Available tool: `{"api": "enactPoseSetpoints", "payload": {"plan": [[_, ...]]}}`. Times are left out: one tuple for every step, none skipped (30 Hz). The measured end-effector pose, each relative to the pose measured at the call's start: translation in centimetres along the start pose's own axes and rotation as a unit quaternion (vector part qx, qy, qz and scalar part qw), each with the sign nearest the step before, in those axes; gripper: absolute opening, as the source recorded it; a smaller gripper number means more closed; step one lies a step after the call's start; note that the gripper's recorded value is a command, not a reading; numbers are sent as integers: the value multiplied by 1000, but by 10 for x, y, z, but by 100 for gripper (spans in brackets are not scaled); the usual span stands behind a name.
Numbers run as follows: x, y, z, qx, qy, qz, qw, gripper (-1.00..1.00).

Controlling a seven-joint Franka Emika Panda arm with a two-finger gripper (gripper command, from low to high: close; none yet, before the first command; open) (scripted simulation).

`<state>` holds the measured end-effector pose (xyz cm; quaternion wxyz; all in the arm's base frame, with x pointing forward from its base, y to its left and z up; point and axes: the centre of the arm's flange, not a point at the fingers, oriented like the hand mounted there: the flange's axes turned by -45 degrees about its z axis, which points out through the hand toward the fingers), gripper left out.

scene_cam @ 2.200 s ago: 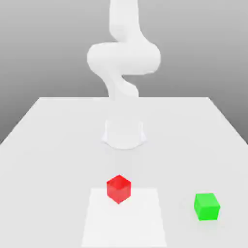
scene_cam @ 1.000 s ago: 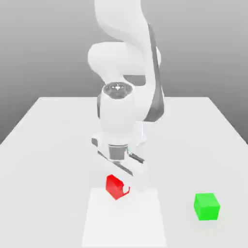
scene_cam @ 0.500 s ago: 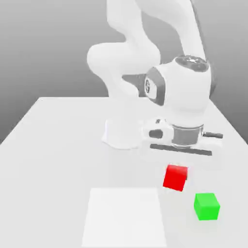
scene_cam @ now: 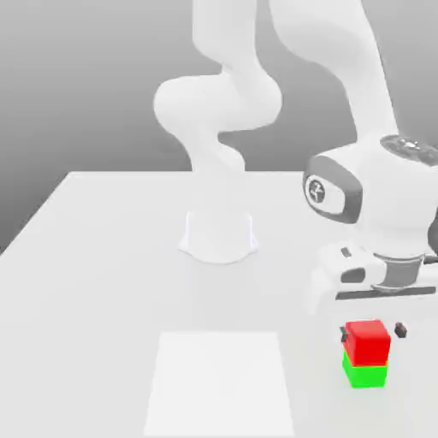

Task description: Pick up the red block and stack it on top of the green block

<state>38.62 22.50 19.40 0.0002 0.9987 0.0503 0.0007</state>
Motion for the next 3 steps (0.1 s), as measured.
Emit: {"api": "enactPoseSetpoints", "payload": {"plan": [[1,0,-10,0,0,0,1000,100],[1,0,-21,0,0,0,1000,100],[0,0,-32,0,0,0,1000,100]]}}
